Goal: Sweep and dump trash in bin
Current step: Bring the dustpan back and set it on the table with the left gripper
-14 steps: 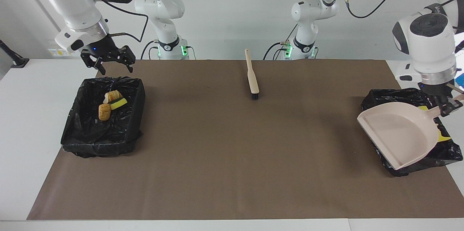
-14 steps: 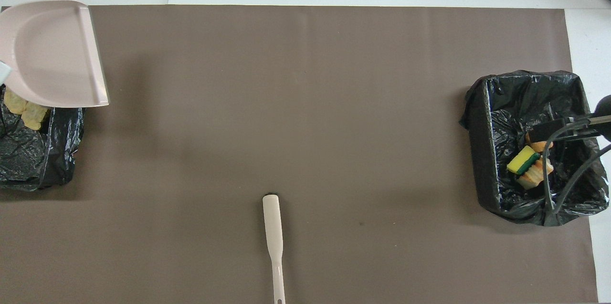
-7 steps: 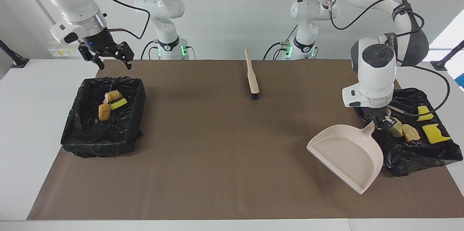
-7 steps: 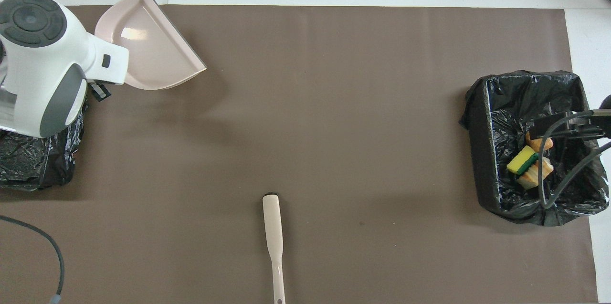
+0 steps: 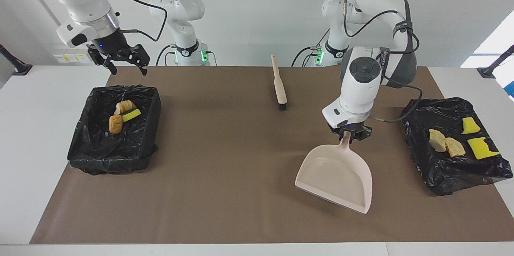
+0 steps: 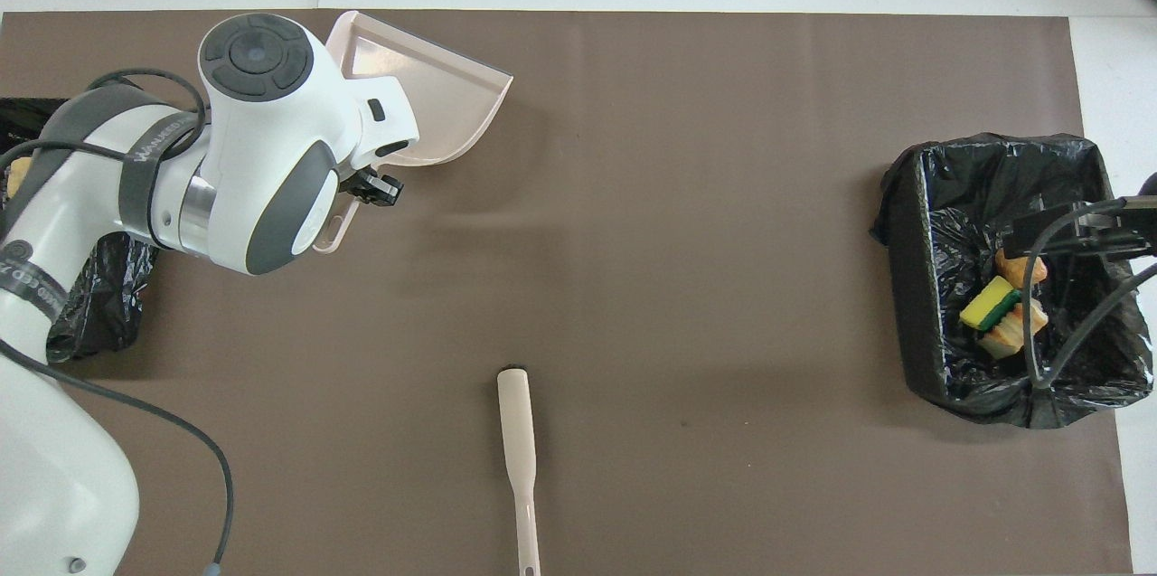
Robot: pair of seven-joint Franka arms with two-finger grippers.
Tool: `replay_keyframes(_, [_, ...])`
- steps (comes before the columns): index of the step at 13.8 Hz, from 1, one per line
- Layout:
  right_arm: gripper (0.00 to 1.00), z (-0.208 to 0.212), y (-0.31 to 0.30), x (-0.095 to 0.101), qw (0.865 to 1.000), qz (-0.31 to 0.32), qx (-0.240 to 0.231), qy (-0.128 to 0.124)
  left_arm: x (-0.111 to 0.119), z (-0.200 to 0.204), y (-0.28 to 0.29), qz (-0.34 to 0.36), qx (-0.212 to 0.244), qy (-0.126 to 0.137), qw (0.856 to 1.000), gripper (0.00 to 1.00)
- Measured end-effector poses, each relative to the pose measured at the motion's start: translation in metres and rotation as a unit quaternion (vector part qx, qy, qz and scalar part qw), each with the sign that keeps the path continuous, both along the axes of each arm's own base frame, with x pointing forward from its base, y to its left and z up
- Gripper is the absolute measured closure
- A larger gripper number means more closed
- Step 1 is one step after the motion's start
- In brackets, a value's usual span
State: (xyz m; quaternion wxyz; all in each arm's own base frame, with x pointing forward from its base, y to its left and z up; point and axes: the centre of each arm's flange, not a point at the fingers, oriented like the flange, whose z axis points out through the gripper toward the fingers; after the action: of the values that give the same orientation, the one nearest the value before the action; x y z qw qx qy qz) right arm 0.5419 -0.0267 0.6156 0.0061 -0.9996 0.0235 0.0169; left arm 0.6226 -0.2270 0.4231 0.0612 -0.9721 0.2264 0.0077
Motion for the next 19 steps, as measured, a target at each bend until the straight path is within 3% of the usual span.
replay_keyframes(6, [0.00,0.000,0.002,0.007,1.000,0.002,0.000,-0.003,-0.026,0.011,-0.095,0.088,-0.012,0.011,0.996,0.69])
replay_keyframes(15, [0.00,0.001,0.002,0.007,1.000,0.002,0.000,-0.003,-0.030,-0.057,-0.161,0.172,-0.011,0.040,0.984,0.69])
replay_keyframes(19, [0.00,0.001,0.002,0.007,1.000,0.002,0.000,-0.003,-0.030,-0.065,-0.166,0.189,-0.023,0.053,0.980,0.69])
